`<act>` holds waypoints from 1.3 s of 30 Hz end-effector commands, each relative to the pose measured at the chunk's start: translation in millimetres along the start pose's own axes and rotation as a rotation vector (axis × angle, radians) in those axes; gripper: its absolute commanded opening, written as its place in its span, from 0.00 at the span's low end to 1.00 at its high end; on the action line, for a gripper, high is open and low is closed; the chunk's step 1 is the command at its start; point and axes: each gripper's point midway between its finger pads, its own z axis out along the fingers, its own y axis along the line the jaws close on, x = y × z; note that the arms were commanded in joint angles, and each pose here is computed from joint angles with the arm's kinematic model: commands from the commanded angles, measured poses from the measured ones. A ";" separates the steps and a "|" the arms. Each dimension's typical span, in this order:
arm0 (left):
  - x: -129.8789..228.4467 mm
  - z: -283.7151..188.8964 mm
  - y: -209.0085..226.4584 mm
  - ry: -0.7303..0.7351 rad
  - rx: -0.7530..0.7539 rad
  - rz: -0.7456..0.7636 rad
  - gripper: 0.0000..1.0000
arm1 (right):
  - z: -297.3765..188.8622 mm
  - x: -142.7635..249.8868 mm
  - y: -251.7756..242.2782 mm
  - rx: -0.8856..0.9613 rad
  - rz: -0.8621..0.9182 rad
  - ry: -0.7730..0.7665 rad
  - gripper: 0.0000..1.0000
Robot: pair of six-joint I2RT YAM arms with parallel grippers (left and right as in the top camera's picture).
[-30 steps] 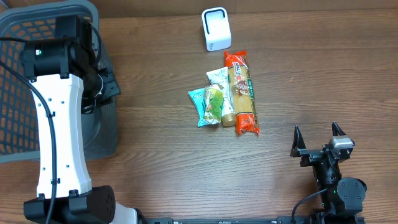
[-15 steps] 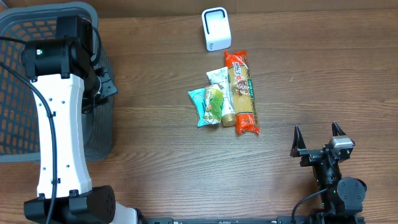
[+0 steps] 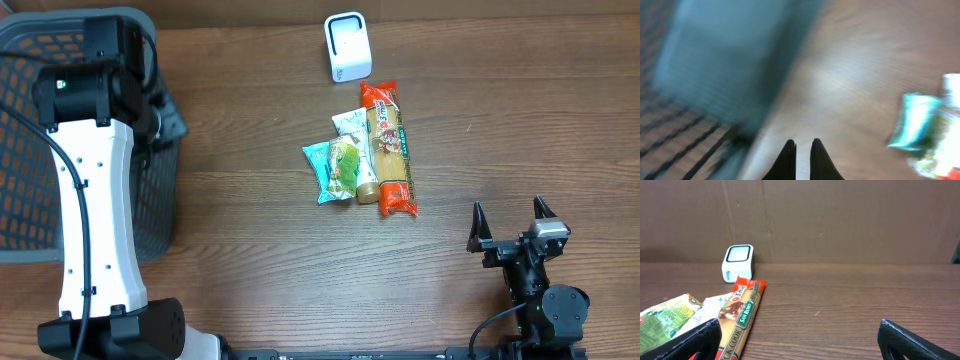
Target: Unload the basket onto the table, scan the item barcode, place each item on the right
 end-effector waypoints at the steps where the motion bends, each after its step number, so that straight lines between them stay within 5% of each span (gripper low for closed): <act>1: -6.4 -9.1 -36.4 -0.039 0.193 0.127 0.04 | 0.2 2.4 1.7 -0.009 -0.012 -0.001 1.00; 14: -61.3 45.2 2.4 -0.145 -0.133 0.098 0.04 | 0.2 2.4 1.7 -0.009 -0.012 -0.001 1.00; 30: -66.4 30.5 20.7 -0.188 -0.185 -0.004 0.04 | 0.2 2.4 1.7 -0.009 -0.012 -0.001 1.00; 39: -59.5 4.1 -12.3 -0.179 0.026 0.028 0.09 | 0.2 2.4 1.7 -0.009 -0.012 -0.001 1.00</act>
